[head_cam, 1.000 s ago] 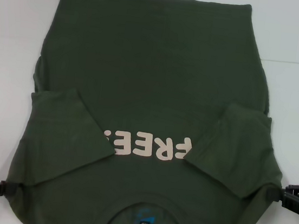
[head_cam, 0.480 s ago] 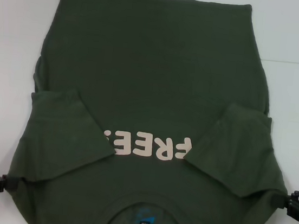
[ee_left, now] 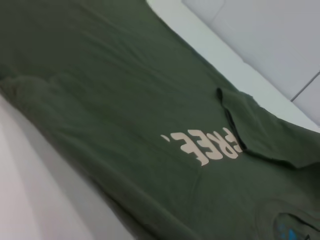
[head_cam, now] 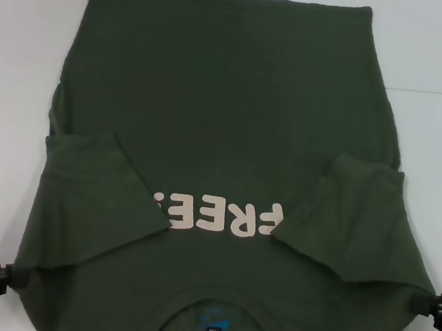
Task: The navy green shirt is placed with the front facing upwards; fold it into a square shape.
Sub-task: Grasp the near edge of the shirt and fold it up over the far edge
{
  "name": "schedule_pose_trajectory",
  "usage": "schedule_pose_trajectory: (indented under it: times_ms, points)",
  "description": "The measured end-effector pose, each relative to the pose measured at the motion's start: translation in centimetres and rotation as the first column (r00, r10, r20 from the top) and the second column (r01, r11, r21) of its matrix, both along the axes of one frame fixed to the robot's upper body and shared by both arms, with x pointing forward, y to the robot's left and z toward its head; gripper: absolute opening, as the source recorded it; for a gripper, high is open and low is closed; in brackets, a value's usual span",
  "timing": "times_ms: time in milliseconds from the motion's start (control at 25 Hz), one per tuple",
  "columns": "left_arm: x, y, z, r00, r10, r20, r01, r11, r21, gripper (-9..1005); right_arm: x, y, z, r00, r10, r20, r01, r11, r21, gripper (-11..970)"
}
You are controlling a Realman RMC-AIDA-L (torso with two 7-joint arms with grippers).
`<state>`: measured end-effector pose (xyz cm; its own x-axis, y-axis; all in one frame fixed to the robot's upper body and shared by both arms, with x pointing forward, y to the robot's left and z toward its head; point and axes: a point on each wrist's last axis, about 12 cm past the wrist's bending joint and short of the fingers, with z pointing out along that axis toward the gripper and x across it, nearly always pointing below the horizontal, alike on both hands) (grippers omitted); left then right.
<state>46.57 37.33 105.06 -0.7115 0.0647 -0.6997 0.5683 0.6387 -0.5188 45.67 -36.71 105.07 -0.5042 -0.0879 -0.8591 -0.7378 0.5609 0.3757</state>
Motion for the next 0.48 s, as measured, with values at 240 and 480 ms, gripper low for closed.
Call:
schedule_pose_trajectory:
  times_ms: [240,480]
  points:
    - [-1.1,0.2,0.3,0.997,-0.033,0.068,0.035,0.999,-0.021,64,-1.2,-0.3,-0.2,0.999,0.007,0.042,-0.007,1.000,0.003,49]
    - [-2.0,0.1,0.4,0.986,-0.095,0.134,0.098,0.995,-0.019,63,-3.0,-0.9,-0.2,0.995,-0.007,0.101,0.005,1.000,0.020,49]
